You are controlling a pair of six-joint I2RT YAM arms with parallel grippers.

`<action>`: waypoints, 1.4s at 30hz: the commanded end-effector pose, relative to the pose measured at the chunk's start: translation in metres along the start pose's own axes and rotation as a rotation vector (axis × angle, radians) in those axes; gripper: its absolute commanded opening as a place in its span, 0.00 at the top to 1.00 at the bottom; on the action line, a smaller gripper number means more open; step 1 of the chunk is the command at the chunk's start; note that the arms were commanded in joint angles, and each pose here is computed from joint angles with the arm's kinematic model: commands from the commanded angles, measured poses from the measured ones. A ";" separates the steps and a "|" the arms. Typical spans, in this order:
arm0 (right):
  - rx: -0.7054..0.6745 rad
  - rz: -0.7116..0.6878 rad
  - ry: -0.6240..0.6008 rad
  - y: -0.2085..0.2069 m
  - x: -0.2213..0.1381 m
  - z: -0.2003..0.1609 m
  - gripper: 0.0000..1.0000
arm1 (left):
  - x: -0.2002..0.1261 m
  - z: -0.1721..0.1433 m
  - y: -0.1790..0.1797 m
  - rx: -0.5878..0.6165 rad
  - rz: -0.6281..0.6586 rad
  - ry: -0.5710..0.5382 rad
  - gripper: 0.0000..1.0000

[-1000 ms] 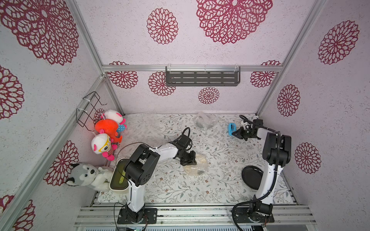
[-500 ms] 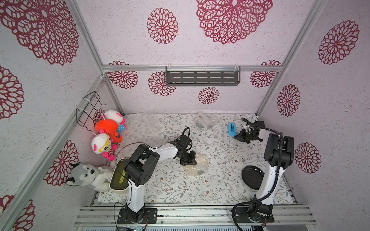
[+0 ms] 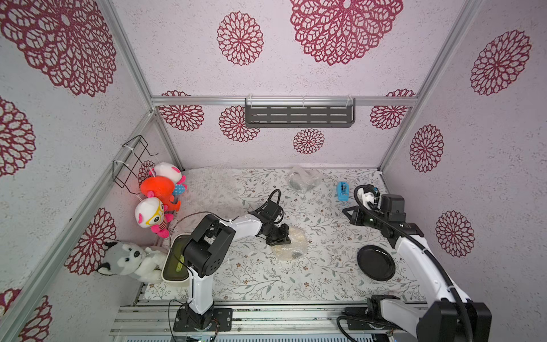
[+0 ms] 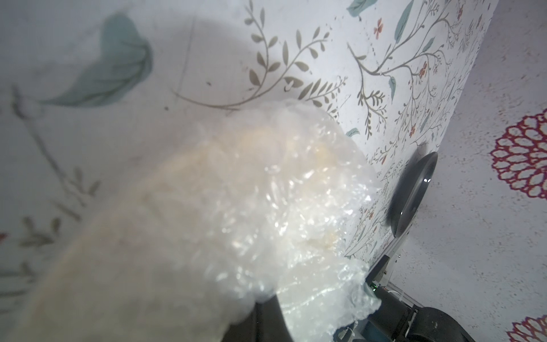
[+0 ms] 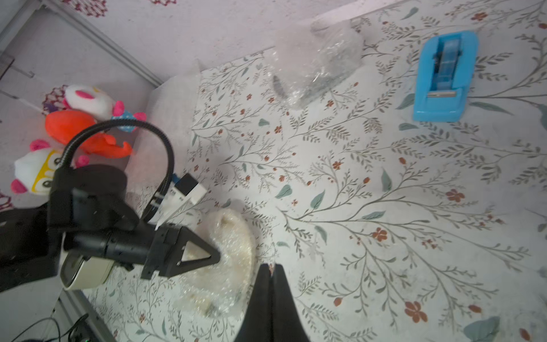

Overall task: Wrap dinner plates in bubble wrap
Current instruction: Tear off the tape using the Tape Cutter, then stick the tape on the bubble wrap.

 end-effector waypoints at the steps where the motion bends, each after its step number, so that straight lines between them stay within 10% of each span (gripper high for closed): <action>1: -0.073 0.062 0.041 0.026 -0.018 -0.023 1.00 | 0.003 -0.022 0.024 -0.058 0.131 0.052 1.00; 9: -0.144 0.142 0.226 0.064 -0.020 -0.074 1.00 | 0.005 -0.022 0.020 -0.048 0.125 0.056 1.00; 24: -0.147 0.379 0.415 0.092 0.084 -0.105 1.00 | 0.006 -0.019 0.013 -0.016 0.086 0.053 1.00; 42: -0.184 0.069 0.425 0.045 0.162 -0.103 1.00 | 0.005 -0.018 0.008 0.006 0.049 0.033 1.00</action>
Point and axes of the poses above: each gripper's point midway between its finger pads, its own x axis out along the fingers, its own y axis along the line the jaws close on, z = x × y, the point moved 6 cm from there along -x, back along the fingers, and after that the axes turned 15 degrees about x, right-handed, at the moved point
